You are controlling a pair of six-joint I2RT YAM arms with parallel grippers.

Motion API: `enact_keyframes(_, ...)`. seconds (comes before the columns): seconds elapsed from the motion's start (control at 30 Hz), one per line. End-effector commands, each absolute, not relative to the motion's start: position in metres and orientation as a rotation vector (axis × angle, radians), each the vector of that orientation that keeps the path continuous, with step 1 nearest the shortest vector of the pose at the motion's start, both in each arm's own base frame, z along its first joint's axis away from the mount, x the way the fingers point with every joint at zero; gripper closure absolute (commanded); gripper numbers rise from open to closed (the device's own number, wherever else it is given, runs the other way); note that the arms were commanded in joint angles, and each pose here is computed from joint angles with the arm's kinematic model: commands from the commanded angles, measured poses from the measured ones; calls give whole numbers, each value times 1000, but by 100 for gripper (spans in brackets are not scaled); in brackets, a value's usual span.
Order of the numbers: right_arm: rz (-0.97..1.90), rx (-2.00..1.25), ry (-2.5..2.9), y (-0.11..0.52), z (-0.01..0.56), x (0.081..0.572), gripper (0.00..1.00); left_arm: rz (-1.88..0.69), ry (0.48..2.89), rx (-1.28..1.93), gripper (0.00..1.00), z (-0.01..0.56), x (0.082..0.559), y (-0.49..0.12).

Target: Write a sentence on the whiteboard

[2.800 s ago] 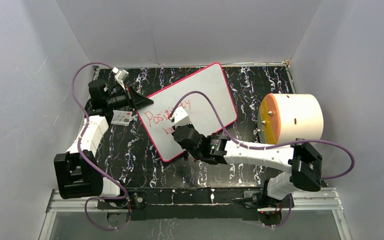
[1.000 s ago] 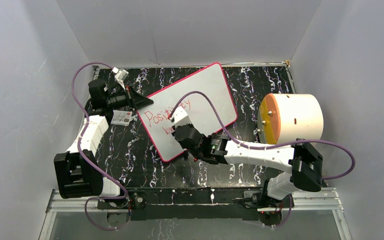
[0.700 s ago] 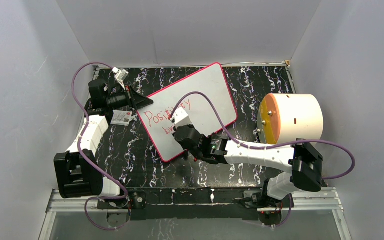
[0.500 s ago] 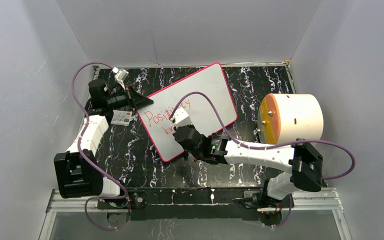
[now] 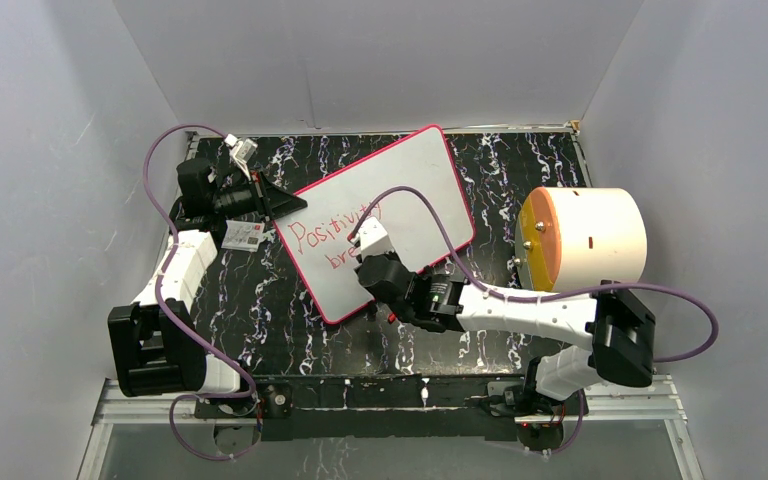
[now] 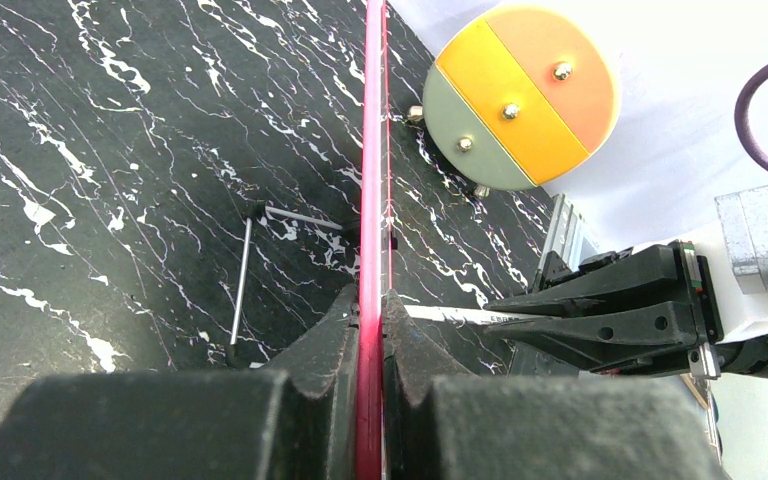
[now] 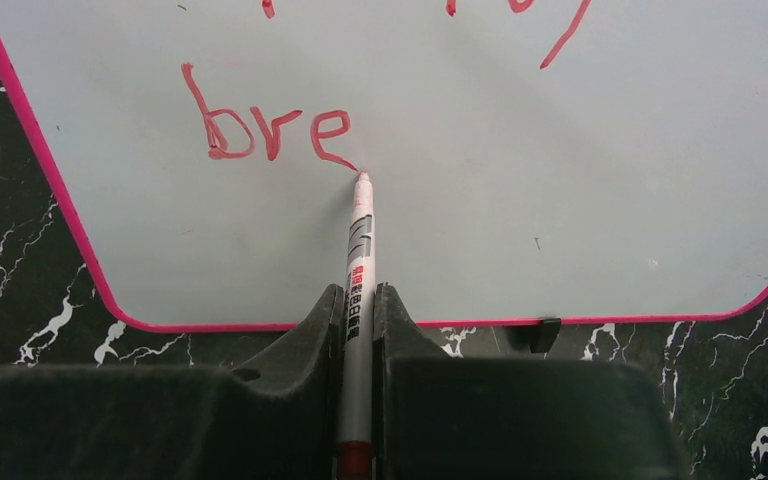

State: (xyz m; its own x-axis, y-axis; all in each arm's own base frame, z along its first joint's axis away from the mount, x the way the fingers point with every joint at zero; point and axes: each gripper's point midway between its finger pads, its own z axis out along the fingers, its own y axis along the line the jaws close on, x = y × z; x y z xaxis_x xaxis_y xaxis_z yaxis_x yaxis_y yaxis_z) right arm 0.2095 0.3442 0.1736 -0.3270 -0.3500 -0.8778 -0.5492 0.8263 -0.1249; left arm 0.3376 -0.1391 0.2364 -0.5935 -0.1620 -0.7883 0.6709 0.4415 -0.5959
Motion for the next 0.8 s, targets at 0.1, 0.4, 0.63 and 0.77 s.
enact_keyframes(0.1, 342, -550, 1847, 347, 214, 217, 100, -1162, 1962, 375, 100, 197, 348, -134)
enact_keyframes(0.4, 331, -541, 1856, 349, 209, 226, 100, -1163, 1964, 376, 100, 197, 348, -135)
enact_keyframes(0.63, 338, -544, 1868, 351, 205, 227, 100, -1163, 1965, 376, 100, 197, 348, -135)
enact_keyframes(0.77, 349, -554, 1870, 353, 205, 226, 100, -1164, 1965, 376, 100, 197, 348, -135)
